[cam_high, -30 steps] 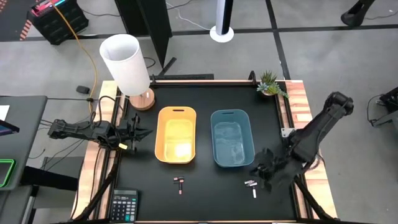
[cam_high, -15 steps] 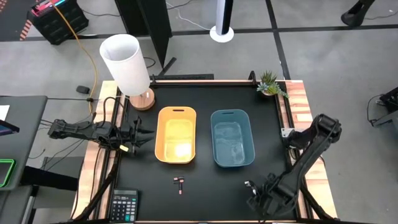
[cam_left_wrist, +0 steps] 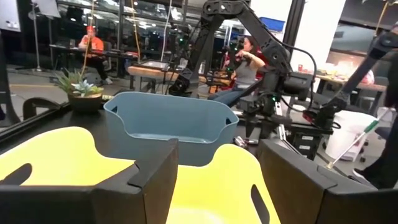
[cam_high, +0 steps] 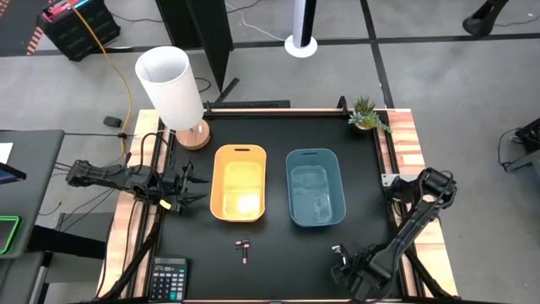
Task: Sort batteries
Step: Put the bottom silver battery into the blue bin
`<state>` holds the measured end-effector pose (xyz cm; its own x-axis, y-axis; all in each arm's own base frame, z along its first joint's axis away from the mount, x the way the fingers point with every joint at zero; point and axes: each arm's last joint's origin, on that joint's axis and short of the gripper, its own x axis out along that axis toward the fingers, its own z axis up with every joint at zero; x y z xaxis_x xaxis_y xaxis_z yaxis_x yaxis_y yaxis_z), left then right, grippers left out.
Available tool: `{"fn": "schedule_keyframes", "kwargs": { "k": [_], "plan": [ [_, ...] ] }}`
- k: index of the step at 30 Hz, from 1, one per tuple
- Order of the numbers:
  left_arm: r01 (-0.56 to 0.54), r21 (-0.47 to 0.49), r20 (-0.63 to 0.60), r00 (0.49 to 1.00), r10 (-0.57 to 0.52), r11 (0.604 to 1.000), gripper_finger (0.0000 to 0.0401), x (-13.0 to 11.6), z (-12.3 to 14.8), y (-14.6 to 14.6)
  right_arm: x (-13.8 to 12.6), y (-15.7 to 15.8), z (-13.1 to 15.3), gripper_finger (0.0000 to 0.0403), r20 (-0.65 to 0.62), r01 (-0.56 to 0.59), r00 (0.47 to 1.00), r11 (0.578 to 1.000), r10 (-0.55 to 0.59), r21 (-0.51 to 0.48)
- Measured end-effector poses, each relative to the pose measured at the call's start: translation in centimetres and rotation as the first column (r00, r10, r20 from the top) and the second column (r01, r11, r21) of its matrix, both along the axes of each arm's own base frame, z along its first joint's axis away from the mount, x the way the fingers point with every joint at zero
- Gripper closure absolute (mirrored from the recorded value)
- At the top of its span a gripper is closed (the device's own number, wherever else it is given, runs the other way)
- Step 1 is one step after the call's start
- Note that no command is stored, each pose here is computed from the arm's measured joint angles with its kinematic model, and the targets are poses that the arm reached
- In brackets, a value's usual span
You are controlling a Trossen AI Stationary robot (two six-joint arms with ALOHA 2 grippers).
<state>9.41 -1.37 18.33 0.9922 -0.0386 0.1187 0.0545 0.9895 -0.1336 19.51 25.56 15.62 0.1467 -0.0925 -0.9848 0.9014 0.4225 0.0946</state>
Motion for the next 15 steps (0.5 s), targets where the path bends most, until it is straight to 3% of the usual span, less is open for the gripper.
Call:
{"fn": "schedule_keyframes", "kwargs": {
  "k": [7,15],
  "plan": [
    [0.013,0.000,-0.001,1.000,-0.013,1.000,0.0186,0.0,0.0,0.0,1.2,-0.4,-1.2,0.0154,-0.090,0.018,0.996,1.000,-0.016,0.019],
    [0.011,0.002,-0.007,1.000,-0.011,1.000,0.0186,0.0,-0.1,0.0,1.4,-0.2,-1.3,0.0251,-0.101,0.010,0.995,1.000,-0.007,0.029]
  ]
}}
